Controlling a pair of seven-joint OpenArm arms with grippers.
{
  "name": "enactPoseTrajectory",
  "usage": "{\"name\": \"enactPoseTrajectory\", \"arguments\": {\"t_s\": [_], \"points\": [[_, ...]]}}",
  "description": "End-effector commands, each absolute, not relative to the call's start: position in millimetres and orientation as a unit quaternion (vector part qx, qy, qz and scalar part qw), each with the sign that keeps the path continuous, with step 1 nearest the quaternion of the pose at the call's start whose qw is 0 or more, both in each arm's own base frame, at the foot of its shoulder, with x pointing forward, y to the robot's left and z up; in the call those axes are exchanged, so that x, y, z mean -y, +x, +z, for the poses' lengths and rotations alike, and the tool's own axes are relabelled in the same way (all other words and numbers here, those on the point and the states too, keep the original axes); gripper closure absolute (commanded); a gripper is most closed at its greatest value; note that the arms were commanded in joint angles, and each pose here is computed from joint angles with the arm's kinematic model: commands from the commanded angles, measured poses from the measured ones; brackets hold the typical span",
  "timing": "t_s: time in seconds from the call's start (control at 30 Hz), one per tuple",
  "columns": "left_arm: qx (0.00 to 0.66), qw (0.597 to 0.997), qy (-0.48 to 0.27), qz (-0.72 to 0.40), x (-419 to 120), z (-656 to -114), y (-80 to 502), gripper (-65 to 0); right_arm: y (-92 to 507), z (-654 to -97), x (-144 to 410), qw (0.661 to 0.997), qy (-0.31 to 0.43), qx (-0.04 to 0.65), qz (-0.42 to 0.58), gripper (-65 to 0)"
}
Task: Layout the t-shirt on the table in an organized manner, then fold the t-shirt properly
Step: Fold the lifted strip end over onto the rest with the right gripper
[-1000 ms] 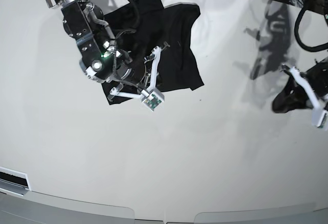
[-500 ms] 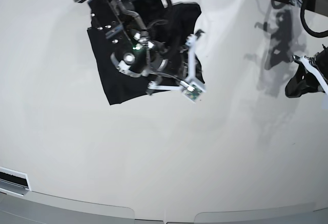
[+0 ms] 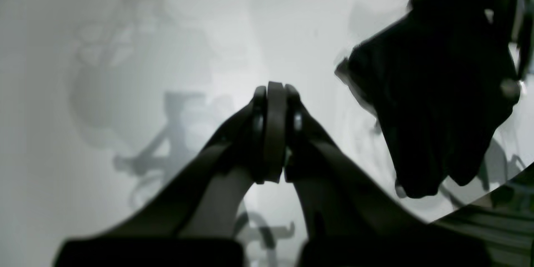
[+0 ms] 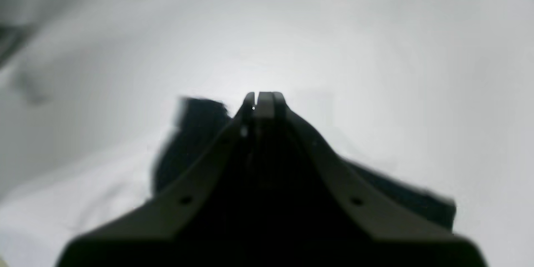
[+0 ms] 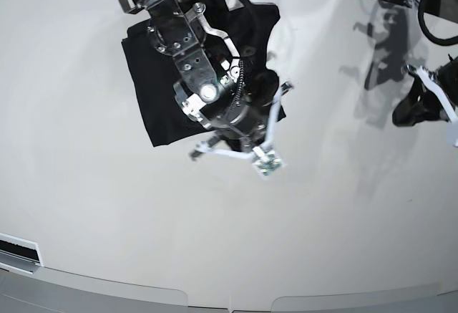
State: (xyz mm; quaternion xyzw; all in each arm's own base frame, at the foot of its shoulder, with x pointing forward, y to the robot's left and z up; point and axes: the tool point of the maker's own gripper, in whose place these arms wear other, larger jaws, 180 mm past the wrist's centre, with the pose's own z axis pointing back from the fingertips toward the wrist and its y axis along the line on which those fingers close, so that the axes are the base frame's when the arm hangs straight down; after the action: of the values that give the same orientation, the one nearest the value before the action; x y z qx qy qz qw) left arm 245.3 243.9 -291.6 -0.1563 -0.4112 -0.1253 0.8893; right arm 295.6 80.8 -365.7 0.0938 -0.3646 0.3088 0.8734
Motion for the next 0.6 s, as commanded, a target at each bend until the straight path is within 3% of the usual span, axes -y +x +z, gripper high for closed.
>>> {"name": "enactPoseTrajectory", "arguments": {"t_s": [0.0,0.07,0.2,0.33,0.47,0.57], "points": [[0.434,0.877,-0.157,-0.134,-243.2,-277.0,252.5,0.0,301.3,-354.9,-86.7,0.869,0.105,0.379,0.301,0.0],[0.437,0.875,-0.158,-0.133,-243.1,-275.9,253.3,0.0,296.9,-365.9,-86.2,0.875,0.106,0.361,0.305,0.0],[0.437,0.875,-0.158,-0.133,-243.0,-276.0,253.2,0.0,269.7,-396.9,-113.1,0.873,0.176,0.305,0.339,0.0],[0.438,0.875,-0.16,-0.133,-242.6,-275.6,253.3,0.0,236.6,-393.5,-157.1,0.82,0.273,0.282,0.417,0.0],[0.444,0.871,-0.162,-0.132,-241.7,-273.1,254.8,0.0,227.7,-375.1,-173.7,0.776,0.325,0.292,0.455,0.0],[0.444,0.871,-0.163,-0.132,-241.6,-273.2,254.6,0.0,238.5,-368.8,-173.3,0.778,0.32,0.3,0.45,0.0]]}}
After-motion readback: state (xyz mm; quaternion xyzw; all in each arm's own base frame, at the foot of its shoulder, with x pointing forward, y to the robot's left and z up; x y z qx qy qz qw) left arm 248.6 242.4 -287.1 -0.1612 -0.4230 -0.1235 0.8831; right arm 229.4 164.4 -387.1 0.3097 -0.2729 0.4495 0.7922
